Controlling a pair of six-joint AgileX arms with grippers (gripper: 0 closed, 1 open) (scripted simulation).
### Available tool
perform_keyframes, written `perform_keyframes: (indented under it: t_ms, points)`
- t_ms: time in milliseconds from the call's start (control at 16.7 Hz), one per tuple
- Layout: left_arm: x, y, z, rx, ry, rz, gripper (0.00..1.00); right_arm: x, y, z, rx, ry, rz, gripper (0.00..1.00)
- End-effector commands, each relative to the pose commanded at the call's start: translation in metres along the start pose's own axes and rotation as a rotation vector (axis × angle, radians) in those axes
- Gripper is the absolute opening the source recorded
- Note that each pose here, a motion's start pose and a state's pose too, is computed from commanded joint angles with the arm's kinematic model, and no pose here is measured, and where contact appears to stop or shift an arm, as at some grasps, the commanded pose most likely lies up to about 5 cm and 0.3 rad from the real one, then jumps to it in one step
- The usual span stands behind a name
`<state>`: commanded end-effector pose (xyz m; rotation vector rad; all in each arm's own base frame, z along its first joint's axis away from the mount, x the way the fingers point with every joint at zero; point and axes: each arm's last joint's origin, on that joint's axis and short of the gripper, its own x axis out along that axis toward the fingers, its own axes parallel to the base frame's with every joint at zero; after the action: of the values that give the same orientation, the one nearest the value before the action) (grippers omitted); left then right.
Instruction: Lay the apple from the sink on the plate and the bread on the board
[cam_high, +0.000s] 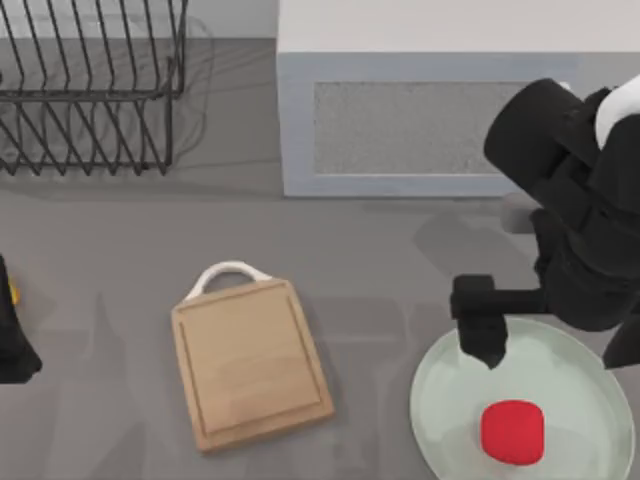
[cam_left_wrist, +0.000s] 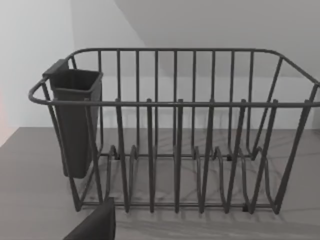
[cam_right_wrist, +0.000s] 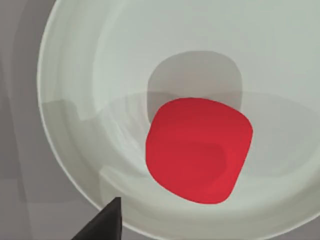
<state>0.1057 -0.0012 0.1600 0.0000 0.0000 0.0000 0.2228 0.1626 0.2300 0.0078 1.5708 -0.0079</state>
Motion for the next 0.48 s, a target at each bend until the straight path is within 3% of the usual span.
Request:
perform_keyframes:
  t_ms: [240, 480]
  points:
    - [0.0, 0.0, 0.0, 0.0, 0.0, 0.0, 1.0, 0.0, -0.006, -0.001, 0.001, -0.021, 0.015, 1.0]
    - [0.0, 0.0, 0.0, 0.0, 0.0, 0.0, 1.0, -0.005, -0.037, -0.013, -0.001, -0.171, 0.103, 1.0]
